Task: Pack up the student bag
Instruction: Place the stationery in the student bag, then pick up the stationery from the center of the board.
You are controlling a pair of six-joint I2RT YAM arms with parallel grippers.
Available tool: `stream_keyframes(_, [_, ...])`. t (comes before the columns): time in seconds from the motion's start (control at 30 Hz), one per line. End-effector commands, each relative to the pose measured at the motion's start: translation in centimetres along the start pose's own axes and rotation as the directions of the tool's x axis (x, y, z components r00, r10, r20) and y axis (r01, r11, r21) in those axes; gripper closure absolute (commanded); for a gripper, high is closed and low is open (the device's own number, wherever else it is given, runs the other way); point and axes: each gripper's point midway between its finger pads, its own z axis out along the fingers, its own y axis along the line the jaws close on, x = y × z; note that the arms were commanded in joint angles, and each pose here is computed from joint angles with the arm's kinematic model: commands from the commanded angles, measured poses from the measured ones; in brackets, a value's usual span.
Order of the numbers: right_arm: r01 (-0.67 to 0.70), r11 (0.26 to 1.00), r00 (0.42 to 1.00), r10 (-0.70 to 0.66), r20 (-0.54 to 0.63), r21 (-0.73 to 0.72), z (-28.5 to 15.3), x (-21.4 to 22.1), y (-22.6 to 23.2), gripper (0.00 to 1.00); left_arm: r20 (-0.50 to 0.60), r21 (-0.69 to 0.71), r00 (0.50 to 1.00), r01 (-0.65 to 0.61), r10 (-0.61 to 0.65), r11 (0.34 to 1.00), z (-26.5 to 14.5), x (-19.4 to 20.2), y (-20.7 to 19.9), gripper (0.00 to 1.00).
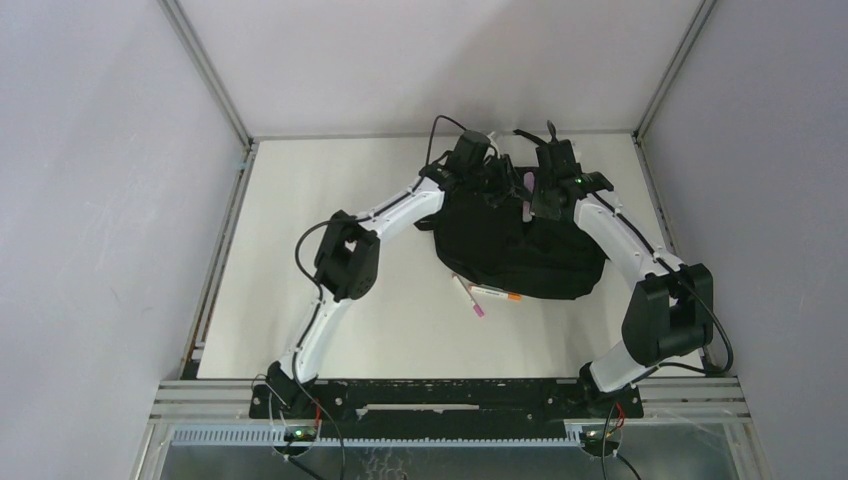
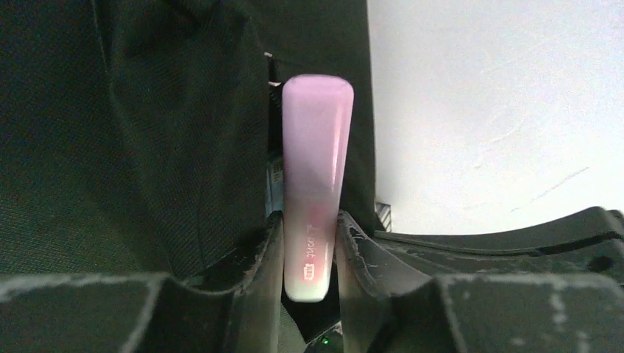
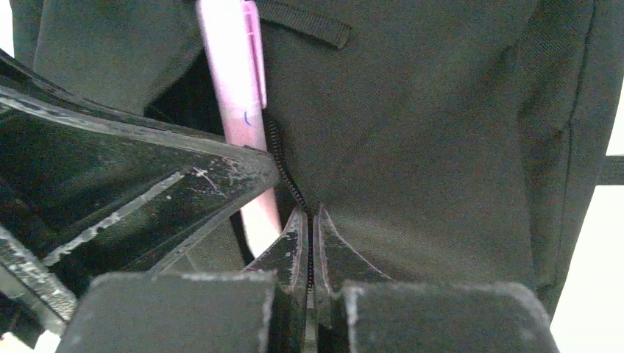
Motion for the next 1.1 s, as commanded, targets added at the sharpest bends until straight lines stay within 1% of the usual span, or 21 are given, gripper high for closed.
stream_keyframes(0.0, [-0.038,0.998,0.997,0.042,0.066,-0.057,-1.8,-1.7,0.9,1.00,-0.009,0.027,1.000,-0.020,0.020,0.999,-0.7,0.0,-2.0,0.62])
stream_keyframes(0.03, [-0.038,0.998,0.997,0.042,0.067,-0.056,-1.8,-1.7,0.9,1.00,-0.007,0.027,0.999,-0.032,0.032,0.999,-1.0,-0.1,-2.2,0.58])
stream_keyframes(0.17, [-0.038,0.998,0.997,0.041,0.068,-0.047,-1.9,-1.7,0.6,1.00,0.010,0.005,0.995,-0.098,0.098,0.995,-2.8,-0.4,-3.2,0.38])
stream_keyframes(0.2, [-0.038,0.998,0.997,0.041,0.068,-0.045,-1.9,-1.7,0.6,1.00,0.019,-0.003,0.993,-0.119,0.119,0.993,-3.3,-0.6,-3.5,0.35])
stream_keyframes(0.23, [-0.038,0.998,0.997,0.041,0.071,-0.042,-1.9,-1.8,0.5,1.00,0.028,-0.008,0.990,-0.138,0.138,0.990,-4.0,-0.8,-3.9,0.35])
stream_keyframes(0.3, [-0.038,0.998,0.997,0.041,0.071,-0.040,-1.9,-1.8,0.4,1.00,0.051,-0.018,0.985,-0.167,0.168,0.986,-5.5,-1.4,-4.5,0.38])
stream_keyframes(0.37, [-0.037,0.998,0.997,0.040,0.072,-0.040,-1.9,-1.8,0.4,1.00,0.081,-0.036,0.977,-0.194,0.196,0.980,-7.1,-1.9,-4.9,0.47])
stream_keyframes(0.4, [-0.037,0.999,0.997,0.039,0.072,-0.040,-1.9,-1.8,0.4,1.00,0.104,-0.041,0.971,-0.213,0.217,0.976,-8.5,-2.2,-5.6,0.50])
stream_keyframes(0.47, [-0.036,0.999,0.997,0.039,0.071,-0.039,-1.9,-1.8,0.4,1.00,0.128,-0.069,0.960,-0.242,0.249,0.968,-10.2,-2.2,-5.7,0.56])
stream_keyframes(0.63, [-0.037,0.998,0.996,0.041,0.074,-0.044,-1.8,-1.9,0.5,1.00,0.151,-0.145,0.943,-0.277,0.297,0.950,-13.4,-1.1,-4.6,0.64])
stream_keyframes(0.77, [-0.042,0.998,0.996,0.046,0.075,-0.051,-1.8,-1.9,0.6,1.00,0.158,-0.175,0.937,-0.285,0.313,0.942,-14.4,-0.7,-3.9,0.65])
stream_keyframes(0.83, [-0.042,0.998,0.996,0.046,0.074,-0.053,-1.8,-1.9,0.7,1.00,0.141,-0.186,0.937,-0.293,0.321,0.938,-14.5,-0.1,-3.4,0.66])
stream_keyframes(0.93, [-0.038,0.998,0.997,0.042,0.070,-0.051,-2.0,-1.8,0.6,1.00,0.116,-0.236,0.932,-0.309,0.342,0.921,-14.9,1.4,-1.8,0.63])
stream_keyframes(1.0, [-0.037,0.998,0.997,0.039,0.069,-0.043,-2.0,-1.7,0.5,1.00,0.088,-0.295,0.918,-0.347,0.387,0.890,-15.0,2.9,-0.4,0.62])
stream_keyframes(1.07, [-0.036,0.999,0.997,0.039,0.069,-0.041,-1.9,-1.7,0.4,1.00,0.061,-0.383,0.909,-0.361,0.413,0.850,-15.3,4.5,1.6,0.62])
